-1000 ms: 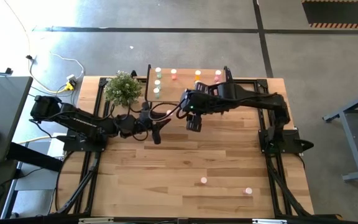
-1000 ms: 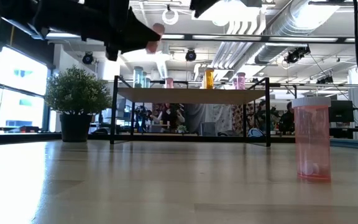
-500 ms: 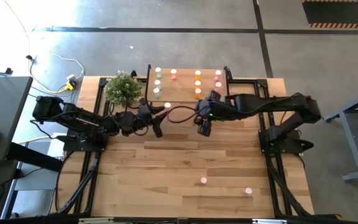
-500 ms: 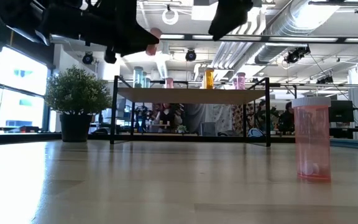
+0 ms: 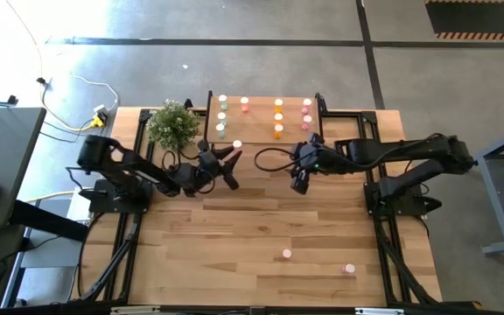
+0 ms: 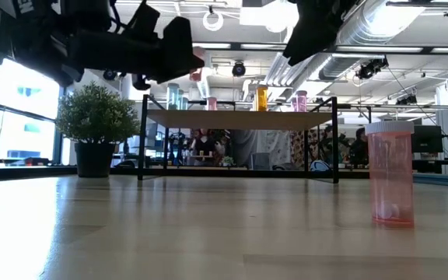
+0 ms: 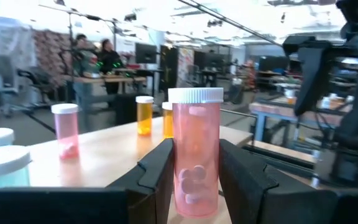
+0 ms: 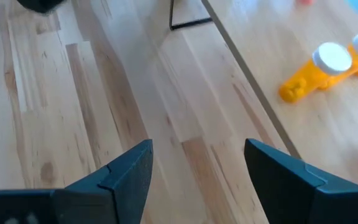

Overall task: Pick and place medicine bottles onto shelf by color
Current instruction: Put the top pink pill bottle on the shelf aligned with the other pink pill bottle

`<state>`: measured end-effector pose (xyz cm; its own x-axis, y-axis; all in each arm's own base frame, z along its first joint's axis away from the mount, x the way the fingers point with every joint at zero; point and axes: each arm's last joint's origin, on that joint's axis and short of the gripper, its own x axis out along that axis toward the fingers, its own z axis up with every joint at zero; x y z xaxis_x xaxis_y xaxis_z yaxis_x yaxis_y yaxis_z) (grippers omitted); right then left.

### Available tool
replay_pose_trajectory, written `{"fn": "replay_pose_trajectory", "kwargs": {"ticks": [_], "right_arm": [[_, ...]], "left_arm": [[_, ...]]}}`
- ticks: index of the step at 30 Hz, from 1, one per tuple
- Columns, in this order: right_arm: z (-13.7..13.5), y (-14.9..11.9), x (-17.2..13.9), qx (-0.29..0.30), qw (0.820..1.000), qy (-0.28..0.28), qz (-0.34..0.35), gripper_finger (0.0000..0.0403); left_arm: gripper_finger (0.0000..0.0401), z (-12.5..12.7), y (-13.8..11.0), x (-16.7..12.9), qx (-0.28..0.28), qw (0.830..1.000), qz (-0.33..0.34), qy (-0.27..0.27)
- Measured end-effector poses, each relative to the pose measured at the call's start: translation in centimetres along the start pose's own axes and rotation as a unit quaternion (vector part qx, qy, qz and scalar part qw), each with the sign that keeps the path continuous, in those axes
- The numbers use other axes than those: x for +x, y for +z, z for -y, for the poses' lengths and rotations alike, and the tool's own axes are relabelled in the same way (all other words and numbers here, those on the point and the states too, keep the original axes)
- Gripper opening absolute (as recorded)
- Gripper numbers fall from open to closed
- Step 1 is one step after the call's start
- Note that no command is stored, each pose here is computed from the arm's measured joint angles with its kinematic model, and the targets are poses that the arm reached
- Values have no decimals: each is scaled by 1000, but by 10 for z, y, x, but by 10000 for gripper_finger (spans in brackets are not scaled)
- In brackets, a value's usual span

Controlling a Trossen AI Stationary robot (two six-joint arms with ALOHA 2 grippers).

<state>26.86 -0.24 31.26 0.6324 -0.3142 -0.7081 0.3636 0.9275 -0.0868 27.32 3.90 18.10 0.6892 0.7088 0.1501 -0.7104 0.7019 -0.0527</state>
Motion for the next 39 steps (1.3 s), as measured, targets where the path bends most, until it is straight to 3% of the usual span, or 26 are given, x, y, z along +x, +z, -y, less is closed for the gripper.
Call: {"fn": "replay_pose_trajectory", "kwargs": {"ticks": [7, 12, 22, 31, 39], "right_arm": [[0, 1, -2, -7, 1000, 2, 5, 245], [0, 1, -2, -19, 1000, 3, 4, 245], [0, 0, -2, -43, 999, 5, 2, 245], [0, 0, -2, -43, 999, 8, 1, 245], [0, 0, -2, -53, 999, 8, 1, 245]], "left_arm": [[106, 9, -20, 9, 19, 1000, -3, 20], [106, 18, -23, 18, 57, 996, 1, 66], [106, 20, -28, 34, 25, 994, 16, 109], [106, 24, -31, 59, 57, 986, 19, 155], [106, 8, -32, 71, 42, 981, 21, 190]]}}
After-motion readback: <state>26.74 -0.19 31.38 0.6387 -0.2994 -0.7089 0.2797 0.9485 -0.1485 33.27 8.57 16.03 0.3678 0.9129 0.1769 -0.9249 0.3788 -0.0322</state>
